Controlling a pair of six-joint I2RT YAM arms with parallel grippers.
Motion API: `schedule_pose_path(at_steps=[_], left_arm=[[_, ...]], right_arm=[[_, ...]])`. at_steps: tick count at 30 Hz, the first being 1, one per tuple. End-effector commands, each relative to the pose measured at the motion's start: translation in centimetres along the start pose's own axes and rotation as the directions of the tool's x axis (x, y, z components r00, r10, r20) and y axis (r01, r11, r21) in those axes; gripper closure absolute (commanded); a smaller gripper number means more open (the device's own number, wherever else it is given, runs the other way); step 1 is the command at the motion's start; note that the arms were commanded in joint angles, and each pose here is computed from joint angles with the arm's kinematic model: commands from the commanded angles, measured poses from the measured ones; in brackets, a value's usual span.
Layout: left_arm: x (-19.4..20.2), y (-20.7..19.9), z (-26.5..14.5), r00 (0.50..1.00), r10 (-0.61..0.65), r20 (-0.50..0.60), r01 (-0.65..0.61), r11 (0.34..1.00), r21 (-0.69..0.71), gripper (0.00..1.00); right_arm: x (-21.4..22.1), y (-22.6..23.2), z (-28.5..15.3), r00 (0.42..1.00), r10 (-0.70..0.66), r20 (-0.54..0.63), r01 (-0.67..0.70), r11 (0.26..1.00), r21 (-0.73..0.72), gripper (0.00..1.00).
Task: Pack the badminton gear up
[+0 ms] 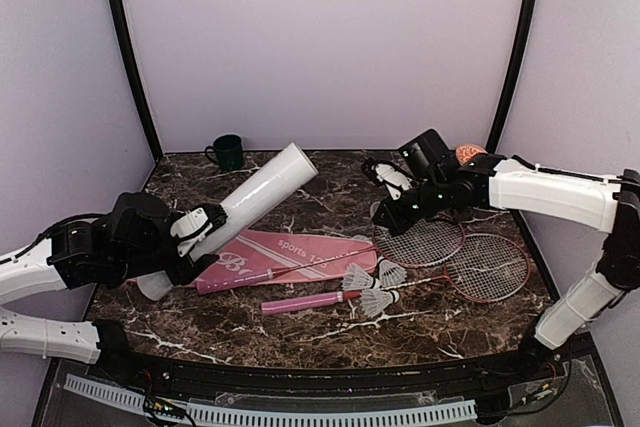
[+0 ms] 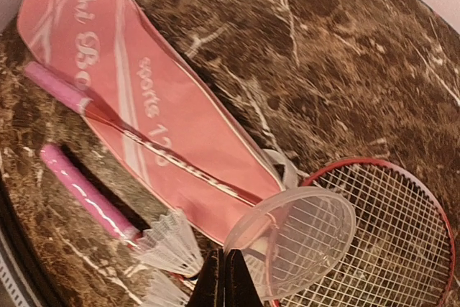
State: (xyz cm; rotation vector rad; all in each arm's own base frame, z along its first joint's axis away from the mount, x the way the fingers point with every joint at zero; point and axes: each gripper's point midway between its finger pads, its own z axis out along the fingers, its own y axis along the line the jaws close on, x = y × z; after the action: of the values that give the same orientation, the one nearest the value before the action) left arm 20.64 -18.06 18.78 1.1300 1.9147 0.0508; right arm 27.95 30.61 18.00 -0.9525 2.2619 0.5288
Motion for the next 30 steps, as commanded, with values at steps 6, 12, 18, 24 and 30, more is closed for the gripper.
schedule_pose_path(at_steps=[6,12,18,24,30], left_arm=[[-0.3,1.7,0.2,0.996,-0.075,0.04,0.079,0.992,-0.099,0.66],[-0.1,1.8,0.2,0.995,-0.079,0.052,0.085,0.99,-0.11,0.66],[0.2,1.8,0.3,0.996,-0.077,0.047,0.082,0.99,-0.113,0.66],[-0.1,1.9,-0.1,0.994,-0.079,0.074,0.087,0.99,-0.114,0.66],[-0.2,1.2,0.1,0.995,-0.067,0.076,0.073,0.994,-0.08,0.65]], right_arm=[[5.0,-8.1,4.4,0.976,0.14,-0.168,-0.11,0.978,0.175,1.0],[6.4,-10.3,6.5,0.959,0.173,-0.226,-0.124,0.969,0.214,1.0],[7.8,-11.1,8.7,0.932,0.187,-0.31,-0.12,0.967,0.223,1.0],[6.1,-10.2,7.8,0.945,0.187,-0.269,-0.14,0.973,0.182,0.71],[1.8,-8.6,3.4,0.973,0.175,-0.15,-0.154,0.978,0.138,0.53]])
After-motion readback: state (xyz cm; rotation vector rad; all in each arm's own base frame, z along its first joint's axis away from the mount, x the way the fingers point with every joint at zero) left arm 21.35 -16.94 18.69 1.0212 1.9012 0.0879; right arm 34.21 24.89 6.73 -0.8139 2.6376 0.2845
